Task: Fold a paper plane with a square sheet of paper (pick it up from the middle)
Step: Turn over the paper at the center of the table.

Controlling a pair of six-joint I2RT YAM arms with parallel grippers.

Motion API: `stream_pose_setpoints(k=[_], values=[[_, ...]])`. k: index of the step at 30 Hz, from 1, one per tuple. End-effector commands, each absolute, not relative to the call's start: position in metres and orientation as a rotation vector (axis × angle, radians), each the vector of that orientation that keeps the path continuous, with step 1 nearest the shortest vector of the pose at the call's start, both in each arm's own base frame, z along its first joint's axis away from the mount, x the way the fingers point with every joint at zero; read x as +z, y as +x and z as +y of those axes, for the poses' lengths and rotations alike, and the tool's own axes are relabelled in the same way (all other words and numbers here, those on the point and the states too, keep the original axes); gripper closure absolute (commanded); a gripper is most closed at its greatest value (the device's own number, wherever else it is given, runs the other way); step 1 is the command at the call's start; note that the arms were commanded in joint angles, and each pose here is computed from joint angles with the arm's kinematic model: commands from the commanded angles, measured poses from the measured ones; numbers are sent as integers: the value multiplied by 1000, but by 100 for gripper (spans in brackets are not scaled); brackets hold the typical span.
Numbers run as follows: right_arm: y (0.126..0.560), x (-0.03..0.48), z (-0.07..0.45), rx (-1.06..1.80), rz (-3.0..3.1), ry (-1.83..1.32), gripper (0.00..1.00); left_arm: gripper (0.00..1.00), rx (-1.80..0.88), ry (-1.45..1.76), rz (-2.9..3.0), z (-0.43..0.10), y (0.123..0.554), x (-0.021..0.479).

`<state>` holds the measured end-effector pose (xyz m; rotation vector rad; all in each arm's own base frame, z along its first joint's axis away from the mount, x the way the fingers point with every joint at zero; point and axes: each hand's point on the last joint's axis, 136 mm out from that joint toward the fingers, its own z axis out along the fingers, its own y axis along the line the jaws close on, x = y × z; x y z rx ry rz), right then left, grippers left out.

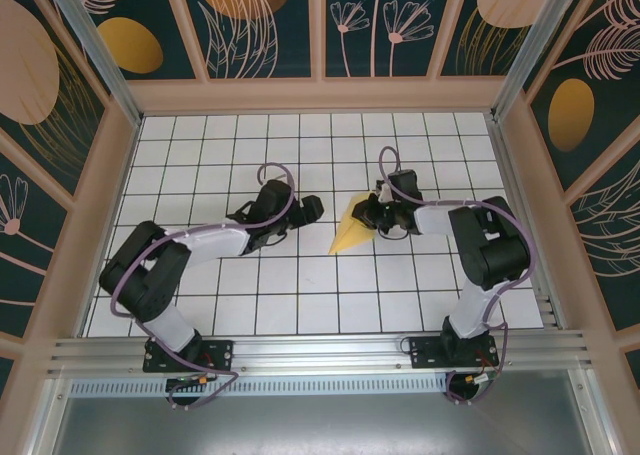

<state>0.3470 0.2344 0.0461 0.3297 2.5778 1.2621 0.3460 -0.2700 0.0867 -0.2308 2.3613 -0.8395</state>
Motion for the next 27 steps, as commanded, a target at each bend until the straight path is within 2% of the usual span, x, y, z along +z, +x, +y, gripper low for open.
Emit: stream_pose_setpoints(k=[1,2,3,8,15,18,23,27], values=[[357,105,250,1443,2377,143,94,8,-949,-179,2250,-271,345,120],[357,118,254,1493,2338,97,94,2,-975,-178,2233,-270,343,126],[357,128,257,1534,2308,59,94,2,-999,-171,2218,-269,340,131],[351,179,276,1725,2181,-159,94,1,-1159,-132,2169,-275,327,155],[347,204,285,1841,2125,-246,94,2,-1499,-84,2106,-302,312,172],[346,207,287,1876,2123,-254,94,11,-1577,-57,2071,-310,311,178],[342,207,288,1905,2136,-267,94,38,-1613,-36,2019,-314,315,187],[341,203,289,1924,2155,-261,93,53,-1633,-24,1991,-316,317,192]])
